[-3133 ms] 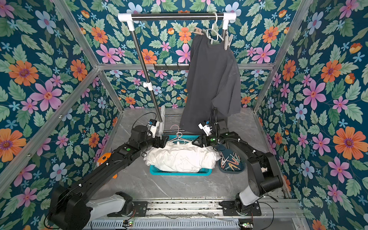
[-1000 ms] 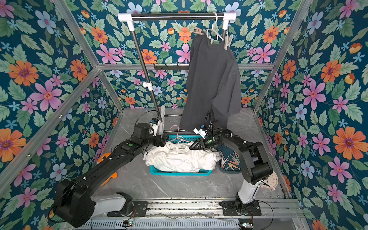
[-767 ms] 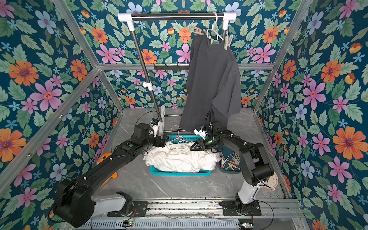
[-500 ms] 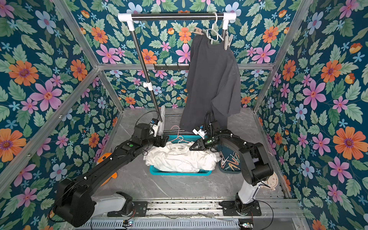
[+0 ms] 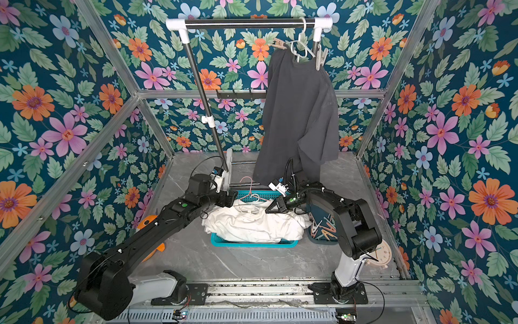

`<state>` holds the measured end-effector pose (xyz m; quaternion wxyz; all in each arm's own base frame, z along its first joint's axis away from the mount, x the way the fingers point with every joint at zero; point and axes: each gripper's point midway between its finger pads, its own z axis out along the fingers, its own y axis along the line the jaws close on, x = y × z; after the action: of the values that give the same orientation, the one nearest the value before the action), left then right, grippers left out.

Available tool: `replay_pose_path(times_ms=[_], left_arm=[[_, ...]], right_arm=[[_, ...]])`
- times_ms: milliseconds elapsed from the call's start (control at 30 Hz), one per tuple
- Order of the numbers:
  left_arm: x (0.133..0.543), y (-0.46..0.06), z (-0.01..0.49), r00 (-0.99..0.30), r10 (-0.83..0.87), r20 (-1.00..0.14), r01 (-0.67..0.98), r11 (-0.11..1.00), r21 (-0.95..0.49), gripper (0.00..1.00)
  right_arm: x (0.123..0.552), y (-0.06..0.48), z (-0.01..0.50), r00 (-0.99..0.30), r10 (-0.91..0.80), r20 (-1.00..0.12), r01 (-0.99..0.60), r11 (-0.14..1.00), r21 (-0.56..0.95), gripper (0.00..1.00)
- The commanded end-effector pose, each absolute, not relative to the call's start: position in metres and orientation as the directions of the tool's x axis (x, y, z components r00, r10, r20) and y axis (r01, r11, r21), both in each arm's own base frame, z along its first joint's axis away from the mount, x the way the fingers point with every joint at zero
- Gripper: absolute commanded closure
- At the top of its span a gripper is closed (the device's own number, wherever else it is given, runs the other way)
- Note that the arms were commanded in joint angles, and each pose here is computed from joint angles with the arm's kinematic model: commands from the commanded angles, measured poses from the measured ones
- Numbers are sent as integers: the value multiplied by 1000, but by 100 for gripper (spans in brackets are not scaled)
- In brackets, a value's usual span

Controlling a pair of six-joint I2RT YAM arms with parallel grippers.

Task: Use clothespins to secure the t-shirt on both sides of the hanger
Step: Pick up the hanger from the basket.

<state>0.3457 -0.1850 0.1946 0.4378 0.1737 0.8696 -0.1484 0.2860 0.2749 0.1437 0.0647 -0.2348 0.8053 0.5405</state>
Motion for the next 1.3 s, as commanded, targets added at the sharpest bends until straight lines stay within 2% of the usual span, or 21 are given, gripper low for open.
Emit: replay_pose_path(times_ms=[0, 33, 67, 100, 133, 233, 467, 567, 667, 733, 800, 1033, 1267], left_arm=[[348, -186, 199, -541, 172, -823, 435, 895, -99, 4], [349, -186, 200, -540, 171, -824, 435, 895, -99, 4], [349, -186, 200, -539, 171, -825, 436, 895, -99, 4], [349, -186, 201, -539, 170, -825, 436, 894, -100, 4], [349, -186, 201, -538, 171, -825, 436, 894, -99, 4], [349, -186, 200, -540, 171, -824, 438, 893, -101, 4], [349, -187, 196, -547, 174, -819, 436, 894, -102, 4], [349, -186, 196, -547, 174, -819, 436, 894, -102, 4], [350, -187, 195, -547, 173, -819, 438, 893, -104, 4], [351, -188, 196, -548, 170, -819, 439, 892, -108, 4], [350, -192, 195, -550, 168, -818, 448, 886, -119, 4], [340, -217, 189, -567, 263, -781, 583, 797, -155, 14], [305, -227, 192, -576, 401, -713, 712, 674, -196, 15]], right_arm=[[280, 275, 147, -876, -317, -365, -455, 288, 842, 86], [280, 275, 148, -875, -316, -366, -456, 288, 842, 82], [279, 275, 147, -875, -316, -365, -456, 288, 842, 73], [278, 275, 147, -875, -319, -364, -455, 290, 842, 59], [278, 275, 144, -875, -320, -363, -456, 300, 838, 53], [278, 273, 134, -881, -330, -339, -444, 328, 834, 49], [273, 275, 119, -888, -355, -293, -419, 360, 834, 51], [270, 273, 126, -879, -352, -320, -445, 371, 815, 52], [268, 275, 139, -872, -346, -347, -459, 330, 825, 58], [268, 276, 141, -872, -344, -348, -459, 328, 826, 65], [267, 277, 142, -868, -349, -353, -465, 326, 823, 66], [257, 284, 145, -843, -364, -395, -509, 305, 805, 68], [254, 281, 152, -814, -353, -461, -565, 299, 769, 66]])
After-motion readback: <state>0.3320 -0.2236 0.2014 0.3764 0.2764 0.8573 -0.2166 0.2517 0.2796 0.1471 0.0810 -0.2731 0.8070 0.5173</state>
